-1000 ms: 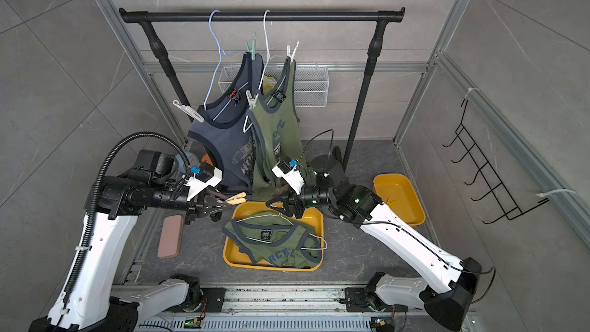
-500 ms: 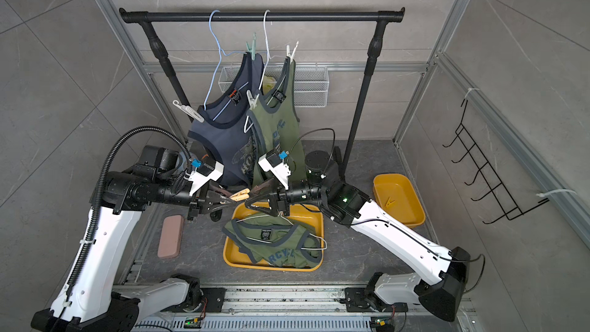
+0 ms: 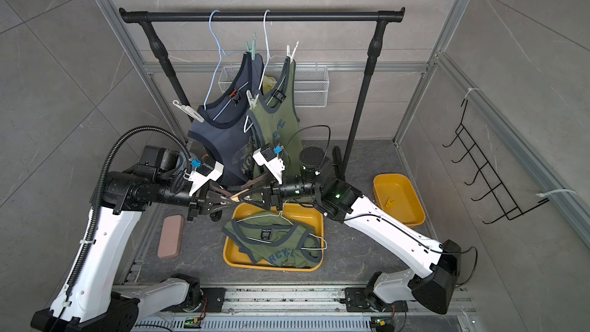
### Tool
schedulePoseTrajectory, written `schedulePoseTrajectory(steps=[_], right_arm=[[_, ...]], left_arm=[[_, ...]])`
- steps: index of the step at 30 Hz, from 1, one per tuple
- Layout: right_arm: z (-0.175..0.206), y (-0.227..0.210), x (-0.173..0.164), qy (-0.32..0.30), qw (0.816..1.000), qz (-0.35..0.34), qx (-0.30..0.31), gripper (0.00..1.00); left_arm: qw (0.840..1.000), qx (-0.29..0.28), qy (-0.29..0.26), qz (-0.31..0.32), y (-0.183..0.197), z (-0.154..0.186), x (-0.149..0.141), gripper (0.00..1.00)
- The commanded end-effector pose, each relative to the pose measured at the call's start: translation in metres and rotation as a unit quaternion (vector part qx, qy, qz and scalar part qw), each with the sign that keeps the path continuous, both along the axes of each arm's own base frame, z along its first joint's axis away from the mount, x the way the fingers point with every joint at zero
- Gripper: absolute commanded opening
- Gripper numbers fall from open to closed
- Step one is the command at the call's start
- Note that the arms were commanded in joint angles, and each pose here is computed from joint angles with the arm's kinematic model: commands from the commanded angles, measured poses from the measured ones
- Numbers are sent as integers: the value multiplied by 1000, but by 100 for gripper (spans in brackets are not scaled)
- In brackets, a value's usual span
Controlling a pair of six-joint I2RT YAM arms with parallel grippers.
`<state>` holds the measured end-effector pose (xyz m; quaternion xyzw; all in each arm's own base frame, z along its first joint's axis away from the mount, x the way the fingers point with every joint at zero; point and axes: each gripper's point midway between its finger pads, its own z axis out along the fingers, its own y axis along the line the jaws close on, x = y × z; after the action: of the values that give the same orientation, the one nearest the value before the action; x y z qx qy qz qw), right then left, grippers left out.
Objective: Remove the clothespins securing tank tops to the hanger
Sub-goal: Place the clothespin in the storage box.
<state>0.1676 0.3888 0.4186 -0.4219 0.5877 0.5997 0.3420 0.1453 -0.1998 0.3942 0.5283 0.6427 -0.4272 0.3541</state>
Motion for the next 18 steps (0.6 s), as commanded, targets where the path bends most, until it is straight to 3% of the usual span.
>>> schedulePoseTrajectory(steps=[1,5,8,12,14,18], right_arm=[[9,5,-1,-8,1000,5,12,40],[4,6,2,-7,1000,-4,3,27],[2,6,4,-11,1000,-11,0,22],[1,6,5,-12,1000,-15,-2,13],[0,7,7,-14,1000,-18,-3,6],[2,5,8,-18,1000,-24,-6,3]], left_arm=[[999,-32,-13,-14,-4,21,-7,0],[999,-33,-14,-14,-4,24,-7,0],[999,-34,-12,-14,-4,24,-7,7],[999,-33,-10,-14,-4,22,-6,24],[999,-33,-11,-14,-4,22,-7,34],[999,-34,-14,-14,-4,23,-8,60]])
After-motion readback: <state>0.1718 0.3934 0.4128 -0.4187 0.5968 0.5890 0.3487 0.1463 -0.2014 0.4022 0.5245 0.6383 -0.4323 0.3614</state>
